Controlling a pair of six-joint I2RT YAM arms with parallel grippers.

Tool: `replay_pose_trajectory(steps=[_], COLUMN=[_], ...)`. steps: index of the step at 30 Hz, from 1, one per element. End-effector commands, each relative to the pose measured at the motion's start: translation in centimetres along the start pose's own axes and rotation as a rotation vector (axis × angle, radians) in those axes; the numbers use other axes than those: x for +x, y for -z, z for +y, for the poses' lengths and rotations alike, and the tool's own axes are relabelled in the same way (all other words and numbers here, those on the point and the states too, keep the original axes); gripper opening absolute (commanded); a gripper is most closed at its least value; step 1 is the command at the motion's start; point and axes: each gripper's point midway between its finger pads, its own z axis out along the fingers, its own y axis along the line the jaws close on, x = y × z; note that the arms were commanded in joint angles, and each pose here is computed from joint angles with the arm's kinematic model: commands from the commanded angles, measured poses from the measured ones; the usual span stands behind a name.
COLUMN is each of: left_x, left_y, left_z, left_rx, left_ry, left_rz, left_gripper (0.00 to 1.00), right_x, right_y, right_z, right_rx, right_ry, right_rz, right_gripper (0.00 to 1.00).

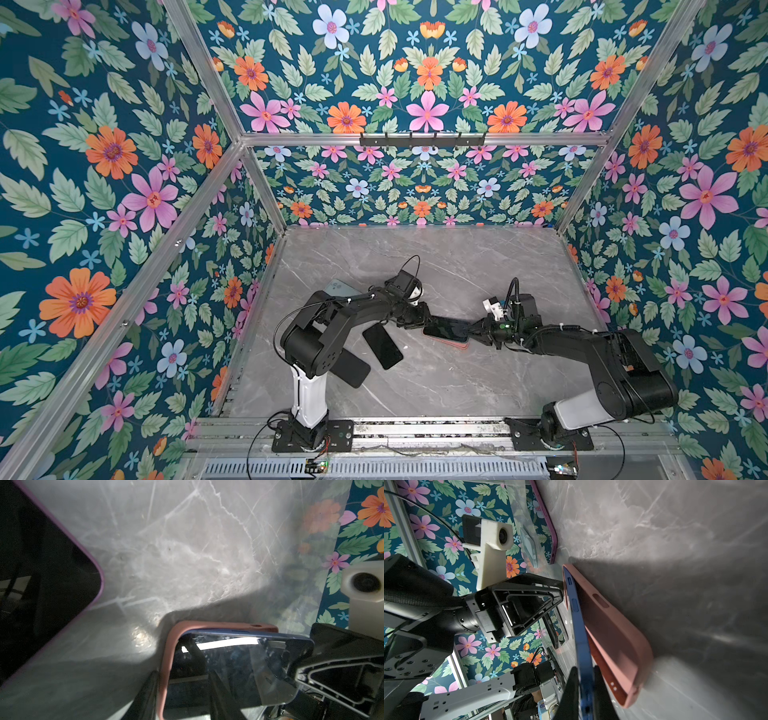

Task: Put the phone into the phone case

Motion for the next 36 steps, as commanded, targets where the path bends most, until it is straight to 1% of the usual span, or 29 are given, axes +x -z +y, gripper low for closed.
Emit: replay_pose_trajectory(steps=[1, 8, 18, 25, 30, 36], left_x=[0.8, 0.9, 0.8, 1.2, 1.5, 1.5], left_y=[-0.3, -0.3, -0.1, -0.2, -0.3, -0.3], left_z=[0.6, 0.3, -0.4, 0.0, 0.3, 0.5], left_rx=[-0.022, -0.019, -0.017, -0.023, -0.021, -0.024], left_ry=[0.023, 0.021, 0.012, 0.016, 0.025, 0.024], left_rz=[0.025, 0.027, 0.019, 0.019, 0.013, 0.012], left_gripper=[0.42, 0.41, 0.41, 0.41, 0.41, 0.41], right_x=[0.5, 0.7, 0.9, 1.4, 1.6, 1.6], right_y=[-0.1, 0.2, 0.5, 0.4, 0.3, 0.6], right_z=[-3.0, -3.7, -4.2, -5.0, -5.1, -4.5], right_rx=[0.141, 0.205, 0.269, 0.300, 0.299, 0.299], right_ry=[-0.069, -0.043, 0.004, 0.018, 0.022, 0.026], right_rz=[-0.015, -0.007, -0.006, 0.006, 0.020, 0.023], right_gripper=[0.00, 0.00, 0.11, 0.17, 0.25, 0.32])
